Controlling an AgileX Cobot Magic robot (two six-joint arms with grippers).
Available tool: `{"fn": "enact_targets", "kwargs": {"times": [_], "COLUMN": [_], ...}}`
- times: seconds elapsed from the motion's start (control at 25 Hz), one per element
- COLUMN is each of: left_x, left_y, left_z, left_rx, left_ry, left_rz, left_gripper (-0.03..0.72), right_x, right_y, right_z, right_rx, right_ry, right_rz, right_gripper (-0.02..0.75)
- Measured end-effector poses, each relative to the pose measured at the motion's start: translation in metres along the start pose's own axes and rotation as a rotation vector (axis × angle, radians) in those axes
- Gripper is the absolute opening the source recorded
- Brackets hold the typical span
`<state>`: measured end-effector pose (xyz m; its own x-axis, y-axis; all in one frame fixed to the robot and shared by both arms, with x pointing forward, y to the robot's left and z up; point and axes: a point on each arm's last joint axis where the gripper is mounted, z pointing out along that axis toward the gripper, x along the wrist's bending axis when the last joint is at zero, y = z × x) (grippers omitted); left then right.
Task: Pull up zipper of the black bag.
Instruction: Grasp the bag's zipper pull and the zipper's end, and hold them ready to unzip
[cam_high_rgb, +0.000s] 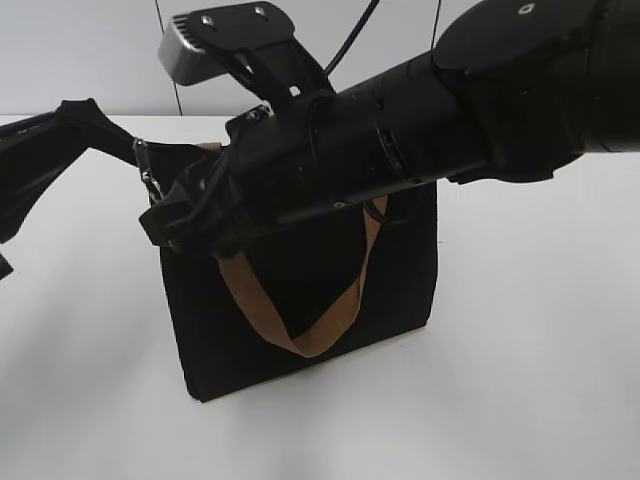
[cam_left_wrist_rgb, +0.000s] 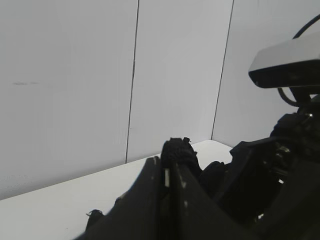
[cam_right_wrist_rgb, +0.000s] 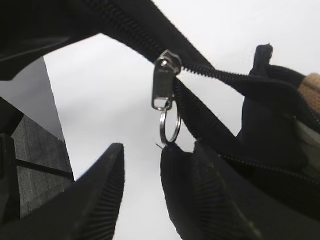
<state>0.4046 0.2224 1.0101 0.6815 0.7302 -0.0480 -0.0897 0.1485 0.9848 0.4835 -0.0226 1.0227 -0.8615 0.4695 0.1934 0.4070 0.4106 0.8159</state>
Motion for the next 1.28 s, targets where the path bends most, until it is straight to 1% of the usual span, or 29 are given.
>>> {"fn": "enact_targets", "kwargs": {"times": [0.4, 0.64, 0.72, 1.08, 1.2, 1.28], "left_x": [0.0, 0.0, 0.0, 0.0, 0.0, 0.0], "left_y": [0.0, 0.0, 0.0, 0.0, 0.0, 0.0], "left_z": [0.0, 0.0, 0.0, 0.0, 0.0, 0.0], "left_rx": [-0.001, -0.001, -0.001, -0.001, -0.001, -0.001], "left_ry": [-0.003, -0.003, -0.003, -0.004, -0.004, -0.004], "left_rz": [-0.003, -0.003, -0.003, -0.005, -0.005, -0.005], "left_gripper": [0.011, 0.011, 0.011, 0.01, 0.01, 0.01], "right_x": [0.002, 0.01, 0.009, 0.008, 0.007, 0.007], "right_y": [0.003, -0.004, -0.004, 0.012, 0.012, 0.01], "right_z": [0.002, 0.015, 0.015, 0.013, 0.013, 0.015], "right_rx": [-0.033, -0.006, -0.009, -0.059, -0.057, -0.051], "right_ry": [-0.018, -0.008, -0.022, -0.04, -0.043, -0.044], "right_rz": [0.032, 0.003, 0.004, -0.009, -0.009, -0.008], "right_gripper": [0.34, 0.34, 0.34, 0.34, 0.314, 0.273]}}
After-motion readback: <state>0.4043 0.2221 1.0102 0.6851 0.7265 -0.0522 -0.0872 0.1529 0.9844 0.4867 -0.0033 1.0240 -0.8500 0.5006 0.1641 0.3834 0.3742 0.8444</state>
